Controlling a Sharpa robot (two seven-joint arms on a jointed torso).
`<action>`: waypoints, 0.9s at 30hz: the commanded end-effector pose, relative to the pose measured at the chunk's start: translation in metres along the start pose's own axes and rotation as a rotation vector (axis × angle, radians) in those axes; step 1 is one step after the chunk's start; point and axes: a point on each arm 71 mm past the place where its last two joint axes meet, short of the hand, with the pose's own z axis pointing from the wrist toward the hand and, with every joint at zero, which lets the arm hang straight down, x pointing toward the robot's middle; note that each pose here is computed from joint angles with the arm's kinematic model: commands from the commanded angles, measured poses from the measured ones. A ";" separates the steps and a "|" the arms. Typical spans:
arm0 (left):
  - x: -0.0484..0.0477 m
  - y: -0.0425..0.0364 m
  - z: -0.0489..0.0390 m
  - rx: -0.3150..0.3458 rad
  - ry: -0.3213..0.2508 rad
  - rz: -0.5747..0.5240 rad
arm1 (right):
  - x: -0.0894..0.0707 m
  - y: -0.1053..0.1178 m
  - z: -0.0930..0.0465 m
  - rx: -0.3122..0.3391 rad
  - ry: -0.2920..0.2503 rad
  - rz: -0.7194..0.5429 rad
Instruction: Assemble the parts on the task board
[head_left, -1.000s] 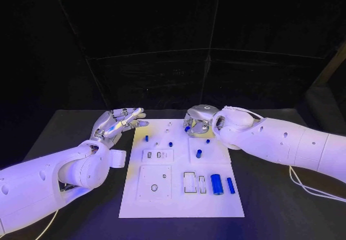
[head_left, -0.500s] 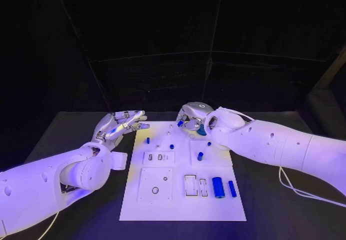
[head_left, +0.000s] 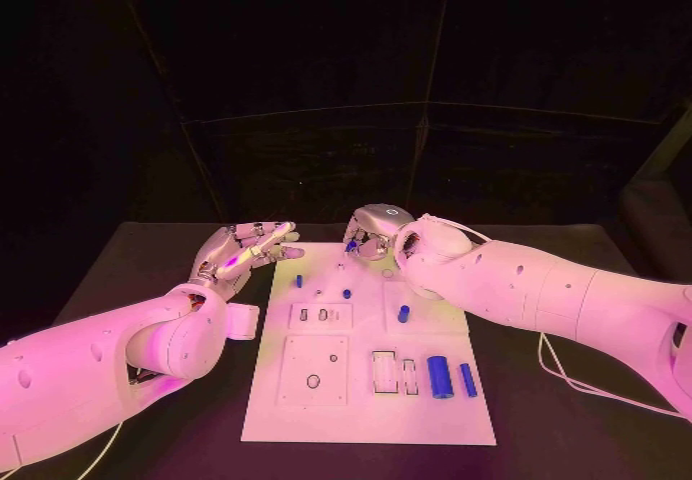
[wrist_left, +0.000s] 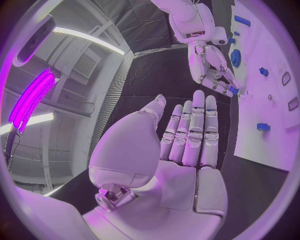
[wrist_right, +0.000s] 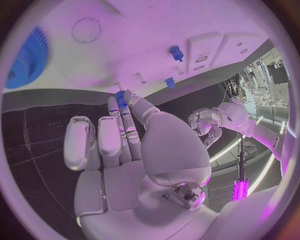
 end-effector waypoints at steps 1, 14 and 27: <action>0.0026 -0.0014 0.0011 0.008 0.019 -0.006 | -0.002 0.000 0.002 0.018 -0.008 -0.001; 0.0038 -0.0014 0.0020 0.008 0.023 -0.007 | 0.003 0.004 0.009 0.031 0.031 -0.006; 0.0036 -0.0017 0.0020 0.006 0.021 -0.006 | 0.005 0.008 0.011 0.026 0.048 -0.006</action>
